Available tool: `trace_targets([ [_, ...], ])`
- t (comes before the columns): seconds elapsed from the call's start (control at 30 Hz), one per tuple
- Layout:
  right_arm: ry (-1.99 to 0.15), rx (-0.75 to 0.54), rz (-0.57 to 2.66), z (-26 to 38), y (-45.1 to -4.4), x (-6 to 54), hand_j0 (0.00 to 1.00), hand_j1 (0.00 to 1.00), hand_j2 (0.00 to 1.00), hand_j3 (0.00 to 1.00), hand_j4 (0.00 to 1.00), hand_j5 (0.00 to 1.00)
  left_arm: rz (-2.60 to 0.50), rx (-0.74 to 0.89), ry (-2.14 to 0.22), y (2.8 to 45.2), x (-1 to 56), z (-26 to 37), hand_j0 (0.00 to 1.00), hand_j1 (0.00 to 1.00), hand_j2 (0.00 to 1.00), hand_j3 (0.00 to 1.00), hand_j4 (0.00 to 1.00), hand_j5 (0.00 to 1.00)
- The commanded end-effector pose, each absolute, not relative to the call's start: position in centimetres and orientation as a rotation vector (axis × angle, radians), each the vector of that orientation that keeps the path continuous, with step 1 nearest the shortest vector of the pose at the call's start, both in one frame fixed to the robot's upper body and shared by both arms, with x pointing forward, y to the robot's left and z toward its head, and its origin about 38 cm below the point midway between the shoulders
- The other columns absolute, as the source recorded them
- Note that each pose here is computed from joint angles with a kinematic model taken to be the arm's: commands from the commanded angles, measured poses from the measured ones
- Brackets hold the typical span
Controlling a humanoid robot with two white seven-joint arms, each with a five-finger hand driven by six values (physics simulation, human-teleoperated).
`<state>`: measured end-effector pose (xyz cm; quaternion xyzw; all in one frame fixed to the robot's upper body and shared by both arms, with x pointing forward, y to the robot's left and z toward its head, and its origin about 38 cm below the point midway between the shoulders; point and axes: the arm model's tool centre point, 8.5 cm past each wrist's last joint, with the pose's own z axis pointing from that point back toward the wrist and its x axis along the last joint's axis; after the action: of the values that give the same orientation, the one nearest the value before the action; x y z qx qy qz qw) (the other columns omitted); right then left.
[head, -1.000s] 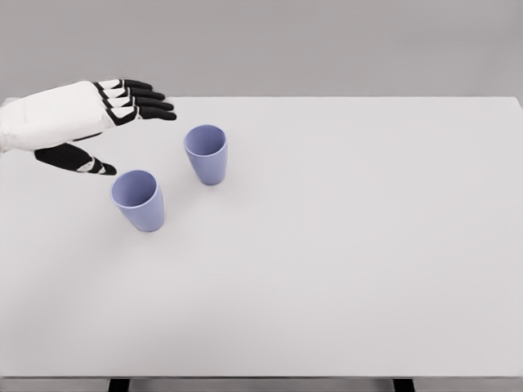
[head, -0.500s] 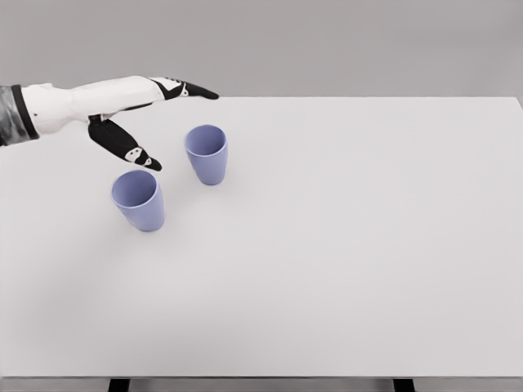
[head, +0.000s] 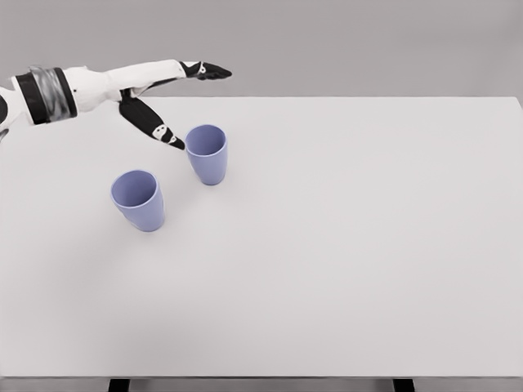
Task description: Place the right cup on the left cup with left arm
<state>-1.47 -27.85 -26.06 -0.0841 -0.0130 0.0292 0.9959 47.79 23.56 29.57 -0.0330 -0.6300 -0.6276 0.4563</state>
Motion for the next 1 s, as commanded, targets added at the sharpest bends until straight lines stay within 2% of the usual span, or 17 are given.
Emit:
trace_targets([
  [0.0,-0.028,-0.168,0.058,-26.1,-27.9,-1.4,1.0,1.0,1.0,1.0,1.0,1.0,-1.48,-0.117,-1.498,23.2,48.4,28.4,1.0,1.0,1.0,1.0,1.0,1.0],
  [0.13,-0.026,-0.168,0.058,-26.1,-27.9,-1.5,1.0,1.0,1.0,1.0,1.0,1.0,-1.409,-0.146,-1.421,23.5,49.3,26.6,1.0,1.0,1.0,1.0,1.0,1.0],
  [0.97,-0.026,-0.168,0.058,-26.1,-27.9,-1.5,1.0,1.0,1.0,1.0,1.0,1.0,-1.292,-0.192,-1.327,23.4,51.2,21.4,1.0,1.0,1.0,1.0,1.0,1.0],
])
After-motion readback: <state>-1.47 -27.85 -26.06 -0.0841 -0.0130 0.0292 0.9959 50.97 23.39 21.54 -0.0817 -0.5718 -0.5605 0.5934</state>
